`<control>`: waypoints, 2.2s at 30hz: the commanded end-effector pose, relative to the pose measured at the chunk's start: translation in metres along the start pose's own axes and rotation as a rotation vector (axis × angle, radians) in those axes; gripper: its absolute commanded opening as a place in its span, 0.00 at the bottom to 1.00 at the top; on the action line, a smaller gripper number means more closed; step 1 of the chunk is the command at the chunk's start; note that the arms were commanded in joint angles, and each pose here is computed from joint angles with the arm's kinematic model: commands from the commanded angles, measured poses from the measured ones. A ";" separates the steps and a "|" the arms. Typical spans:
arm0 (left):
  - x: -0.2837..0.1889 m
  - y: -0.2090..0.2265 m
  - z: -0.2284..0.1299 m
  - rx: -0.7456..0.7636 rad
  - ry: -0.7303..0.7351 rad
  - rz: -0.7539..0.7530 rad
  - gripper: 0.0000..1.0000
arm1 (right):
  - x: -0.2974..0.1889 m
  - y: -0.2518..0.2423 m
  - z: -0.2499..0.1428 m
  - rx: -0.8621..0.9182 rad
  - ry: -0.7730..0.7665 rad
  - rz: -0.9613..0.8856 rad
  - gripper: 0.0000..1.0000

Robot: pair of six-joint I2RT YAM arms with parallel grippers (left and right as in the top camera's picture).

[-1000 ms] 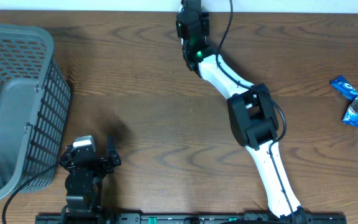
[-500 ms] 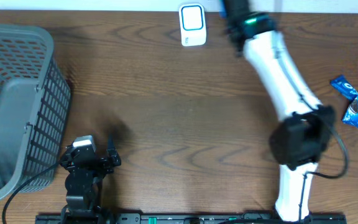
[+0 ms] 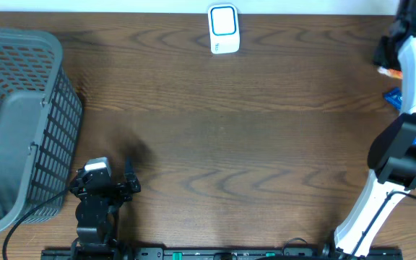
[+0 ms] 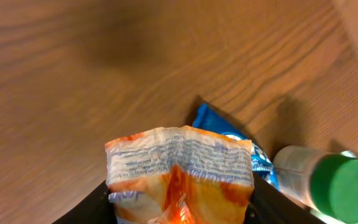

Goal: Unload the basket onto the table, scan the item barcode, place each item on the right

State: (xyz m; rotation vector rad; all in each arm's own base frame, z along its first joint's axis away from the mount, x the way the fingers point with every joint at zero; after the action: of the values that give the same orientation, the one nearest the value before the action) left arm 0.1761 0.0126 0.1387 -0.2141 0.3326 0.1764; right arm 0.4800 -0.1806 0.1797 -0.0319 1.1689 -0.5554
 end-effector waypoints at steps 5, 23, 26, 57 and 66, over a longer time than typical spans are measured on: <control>0.002 0.002 -0.008 0.017 0.026 0.012 0.98 | 0.090 -0.036 -0.034 0.092 0.175 -0.021 0.56; 0.001 -0.011 0.029 0.212 -0.184 -0.045 0.98 | 0.066 -0.083 -0.019 0.214 0.084 -0.015 0.99; 0.009 -0.016 0.010 0.277 -0.136 -0.106 0.98 | 0.048 -0.078 -0.011 0.207 0.045 -0.009 0.99; 0.017 -0.005 0.008 -0.007 -0.169 -0.033 0.98 | -0.201 0.060 -0.009 0.046 -0.250 0.382 0.99; 0.017 -0.005 0.007 -0.005 -0.167 -0.040 0.98 | -0.247 0.146 -0.039 -0.100 -0.261 0.508 0.99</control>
State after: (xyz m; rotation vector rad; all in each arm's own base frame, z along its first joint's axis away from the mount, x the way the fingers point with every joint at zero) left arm 0.1949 0.0086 0.1570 -0.2040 0.1172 0.1228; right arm 0.4438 0.0258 0.3258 0.0891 0.9105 -0.0935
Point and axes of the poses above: each gripper's point midway between its finger pads, its own x axis out along the fingers, its own y axis along the line the jaws close on, z = x × y, the point moved 5 cm from there along -x, back along the fingers, and after that the axes turned 8 degrees about -x, right-handed, at the moved point
